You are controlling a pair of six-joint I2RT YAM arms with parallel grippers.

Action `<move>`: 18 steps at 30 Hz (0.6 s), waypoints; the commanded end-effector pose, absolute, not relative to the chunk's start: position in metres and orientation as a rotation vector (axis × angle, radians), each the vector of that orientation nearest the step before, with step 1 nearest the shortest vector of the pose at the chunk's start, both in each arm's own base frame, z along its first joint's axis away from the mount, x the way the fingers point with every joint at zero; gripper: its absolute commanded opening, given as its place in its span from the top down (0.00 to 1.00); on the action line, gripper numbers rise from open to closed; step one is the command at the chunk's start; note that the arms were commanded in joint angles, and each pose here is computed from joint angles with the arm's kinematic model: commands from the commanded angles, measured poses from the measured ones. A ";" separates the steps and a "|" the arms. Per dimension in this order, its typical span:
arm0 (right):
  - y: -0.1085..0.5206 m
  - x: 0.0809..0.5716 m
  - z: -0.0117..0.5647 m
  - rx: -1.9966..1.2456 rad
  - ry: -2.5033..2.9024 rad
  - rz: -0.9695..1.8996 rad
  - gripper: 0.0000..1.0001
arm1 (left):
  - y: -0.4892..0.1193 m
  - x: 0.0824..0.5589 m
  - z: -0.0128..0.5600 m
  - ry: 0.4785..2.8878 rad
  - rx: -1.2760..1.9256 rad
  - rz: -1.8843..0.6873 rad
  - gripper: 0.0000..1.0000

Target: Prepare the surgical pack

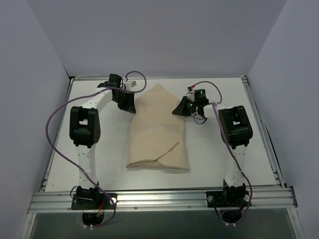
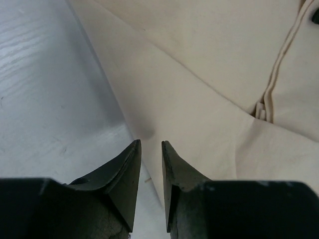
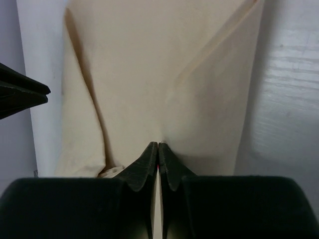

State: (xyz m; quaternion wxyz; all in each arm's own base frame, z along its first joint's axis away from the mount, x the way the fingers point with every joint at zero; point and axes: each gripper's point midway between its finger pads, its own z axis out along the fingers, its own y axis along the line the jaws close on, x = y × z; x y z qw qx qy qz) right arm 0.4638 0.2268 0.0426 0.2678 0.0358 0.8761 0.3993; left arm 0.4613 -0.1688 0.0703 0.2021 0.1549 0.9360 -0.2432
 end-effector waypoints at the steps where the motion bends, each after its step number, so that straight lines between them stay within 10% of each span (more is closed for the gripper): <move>1: 0.215 0.486 0.046 0.193 2.267 1.145 1.00 | -0.177 0.481 0.063 2.595 0.421 -0.727 0.68; 12: 0.201 0.501 0.043 0.177 2.311 1.076 0.99 | -0.163 0.490 0.039 2.676 0.404 -0.648 0.68; 18: 0.174 0.536 0.094 0.141 2.263 0.904 0.68 | -0.171 0.523 0.125 2.440 0.454 -0.629 0.61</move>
